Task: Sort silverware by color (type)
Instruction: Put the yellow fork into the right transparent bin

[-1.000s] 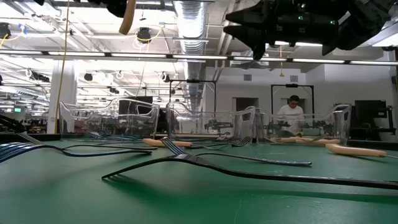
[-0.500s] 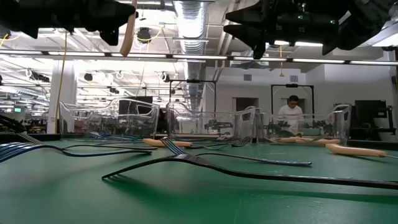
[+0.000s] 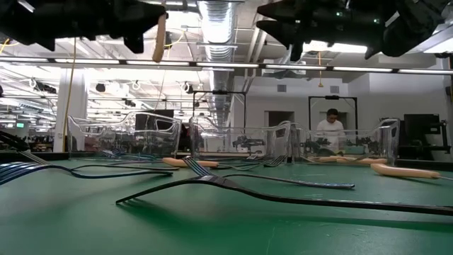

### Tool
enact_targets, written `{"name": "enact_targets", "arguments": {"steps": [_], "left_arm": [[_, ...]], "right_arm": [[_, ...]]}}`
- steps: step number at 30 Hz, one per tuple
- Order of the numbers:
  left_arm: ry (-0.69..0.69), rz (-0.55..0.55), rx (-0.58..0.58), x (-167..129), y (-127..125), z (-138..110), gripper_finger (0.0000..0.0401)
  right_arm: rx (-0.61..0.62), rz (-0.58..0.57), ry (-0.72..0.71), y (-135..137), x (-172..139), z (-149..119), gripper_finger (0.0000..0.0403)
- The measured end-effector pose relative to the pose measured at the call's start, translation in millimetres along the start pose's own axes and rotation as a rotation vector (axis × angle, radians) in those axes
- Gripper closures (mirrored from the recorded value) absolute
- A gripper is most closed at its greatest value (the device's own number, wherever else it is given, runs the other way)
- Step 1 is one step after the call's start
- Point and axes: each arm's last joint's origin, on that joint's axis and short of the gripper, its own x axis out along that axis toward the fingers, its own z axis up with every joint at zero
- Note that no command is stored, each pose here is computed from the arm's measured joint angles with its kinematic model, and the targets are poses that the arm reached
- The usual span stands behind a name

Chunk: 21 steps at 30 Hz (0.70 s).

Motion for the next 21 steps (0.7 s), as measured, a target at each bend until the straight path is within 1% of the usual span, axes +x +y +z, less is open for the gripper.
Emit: {"name": "enact_targets", "arguments": {"steps": [3,6,10,12,14,17,21], "left_arm": [[0.012,-0.007,0.000,7,0,-6,0.0376],[-0.023,-0.010,0.004,12,0,-7,0.0376],[-0.053,-0.034,0.007,17,0,-9,0.0376],[-0.038,-0.038,0.003,17,0,-11,0.0376],[-0.035,-0.038,-0.001,19,0,-12,0.0376],[-0.020,-0.039,-0.006,19,0,-14,0.0376],[-0.013,-0.034,0.002,19,1,-15,0.0376]], "right_arm": [[0.000,-0.006,0.008,1,6,-2,0.0223],[0.000,-0.005,0.036,1,15,-14,0.0223],[0.003,-0.006,0.047,-1,35,-30,0.0223],[0.004,-0.001,0.047,0,46,-38,0.0223],[0.004,0.002,0.039,0,57,-41,0.0223],[0.005,0.035,0.037,1,70,-45,0.0223],[0.004,0.077,0.045,2,80,-48,0.0223]]}}
